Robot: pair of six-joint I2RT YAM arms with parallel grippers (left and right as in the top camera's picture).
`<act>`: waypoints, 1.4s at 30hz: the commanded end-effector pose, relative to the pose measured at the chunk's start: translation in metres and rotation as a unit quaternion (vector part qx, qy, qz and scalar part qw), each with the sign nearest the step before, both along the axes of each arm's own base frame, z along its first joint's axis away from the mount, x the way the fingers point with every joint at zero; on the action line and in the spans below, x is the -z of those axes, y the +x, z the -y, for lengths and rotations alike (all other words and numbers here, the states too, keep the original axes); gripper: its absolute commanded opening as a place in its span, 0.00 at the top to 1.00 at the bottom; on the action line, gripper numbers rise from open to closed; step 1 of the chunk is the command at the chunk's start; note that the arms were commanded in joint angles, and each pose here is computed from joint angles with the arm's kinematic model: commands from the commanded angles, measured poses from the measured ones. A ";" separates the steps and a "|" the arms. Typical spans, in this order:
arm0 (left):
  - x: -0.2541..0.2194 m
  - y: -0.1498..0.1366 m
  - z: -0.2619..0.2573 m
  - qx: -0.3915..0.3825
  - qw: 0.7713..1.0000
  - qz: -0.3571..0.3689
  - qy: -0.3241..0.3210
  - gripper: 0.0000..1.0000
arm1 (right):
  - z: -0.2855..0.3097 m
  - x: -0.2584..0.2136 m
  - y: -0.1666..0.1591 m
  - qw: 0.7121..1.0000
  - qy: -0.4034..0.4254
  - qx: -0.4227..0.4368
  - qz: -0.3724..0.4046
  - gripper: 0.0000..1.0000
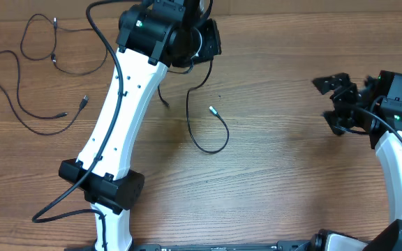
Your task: Untangle cables
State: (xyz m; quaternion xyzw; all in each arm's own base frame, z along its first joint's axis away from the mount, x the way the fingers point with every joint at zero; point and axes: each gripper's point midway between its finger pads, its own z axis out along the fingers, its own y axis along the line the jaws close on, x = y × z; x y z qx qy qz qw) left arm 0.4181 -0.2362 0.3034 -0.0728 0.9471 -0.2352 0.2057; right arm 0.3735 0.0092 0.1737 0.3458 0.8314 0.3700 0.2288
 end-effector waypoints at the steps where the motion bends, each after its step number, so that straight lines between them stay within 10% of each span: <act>1: -0.012 -0.011 -0.009 -0.115 0.991 -0.050 -0.052 0.96 | -0.082 -0.053 -0.022 0.939 0.026 -0.278 0.200 0.00; 11: -0.009 -0.027 0.006 -0.159 0.977 -0.113 -0.092 0.96 | -0.185 -0.062 -0.036 0.863 -0.037 -0.413 0.290 0.01; 17: 0.001 -0.040 0.003 -0.158 0.975 -0.141 -0.072 0.96 | -0.210 -0.091 -0.034 0.836 -0.021 -0.420 0.353 0.36; 26: 0.003 -0.051 0.019 -0.121 0.979 -0.146 -0.070 0.96 | -0.228 -0.094 -0.044 0.823 -0.011 -0.440 0.359 0.38; 42: 0.007 -0.056 0.021 -0.118 0.979 -0.153 -0.059 0.96 | -0.229 -0.100 -0.042 0.818 -0.014 -0.437 0.374 0.96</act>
